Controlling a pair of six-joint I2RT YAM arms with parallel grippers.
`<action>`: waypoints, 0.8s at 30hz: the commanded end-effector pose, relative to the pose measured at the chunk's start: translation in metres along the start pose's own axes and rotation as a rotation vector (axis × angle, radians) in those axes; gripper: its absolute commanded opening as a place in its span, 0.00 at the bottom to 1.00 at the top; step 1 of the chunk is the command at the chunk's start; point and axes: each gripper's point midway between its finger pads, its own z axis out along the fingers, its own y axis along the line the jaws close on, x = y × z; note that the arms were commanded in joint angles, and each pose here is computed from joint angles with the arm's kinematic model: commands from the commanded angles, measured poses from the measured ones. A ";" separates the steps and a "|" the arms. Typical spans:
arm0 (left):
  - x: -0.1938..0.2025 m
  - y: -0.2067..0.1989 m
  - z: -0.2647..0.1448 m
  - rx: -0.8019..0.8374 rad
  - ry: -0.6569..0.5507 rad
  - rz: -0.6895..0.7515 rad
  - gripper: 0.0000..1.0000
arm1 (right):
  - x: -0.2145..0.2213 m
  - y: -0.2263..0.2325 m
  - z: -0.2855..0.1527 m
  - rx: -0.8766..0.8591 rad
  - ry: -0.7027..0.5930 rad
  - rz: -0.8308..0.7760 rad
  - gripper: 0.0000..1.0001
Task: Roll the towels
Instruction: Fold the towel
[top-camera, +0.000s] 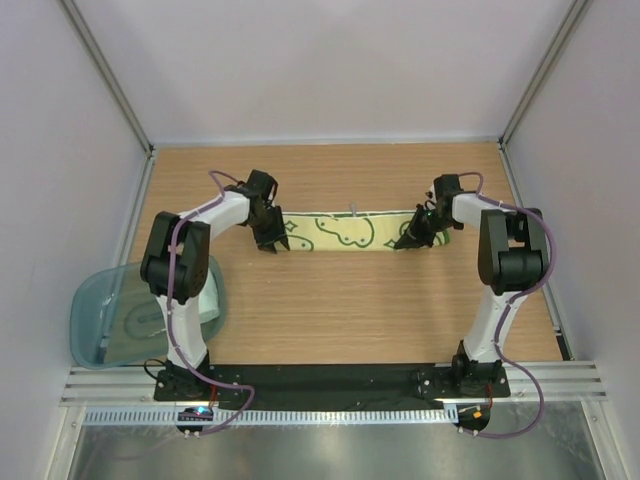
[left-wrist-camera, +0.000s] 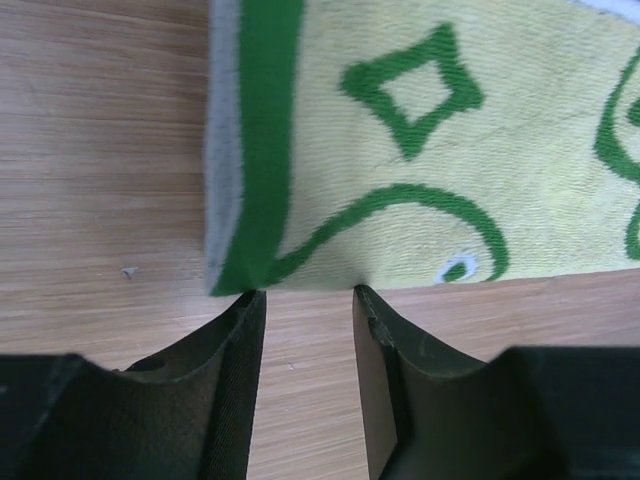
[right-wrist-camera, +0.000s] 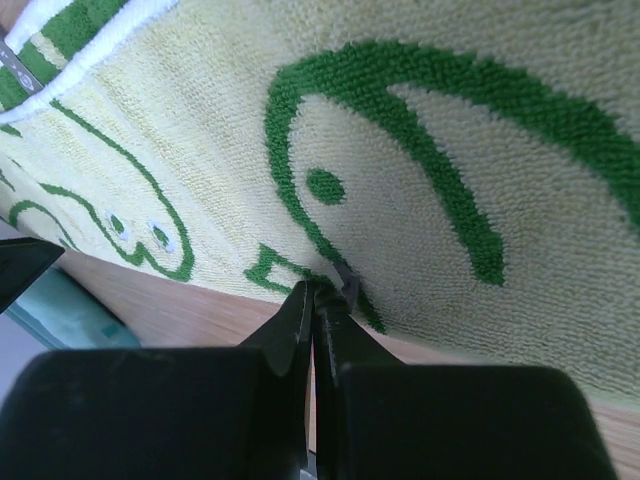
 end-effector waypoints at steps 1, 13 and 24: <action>-0.015 0.005 -0.002 -0.014 -0.050 -0.024 0.40 | -0.008 -0.014 -0.004 0.038 -0.027 -0.010 0.01; -0.024 -0.027 -0.048 0.084 -0.129 0.030 0.31 | -0.014 0.000 -0.031 0.027 -0.055 -0.024 0.01; -0.037 -0.038 -0.020 0.055 -0.119 0.042 0.19 | 0.016 0.076 -0.034 -0.075 -0.009 -0.181 0.01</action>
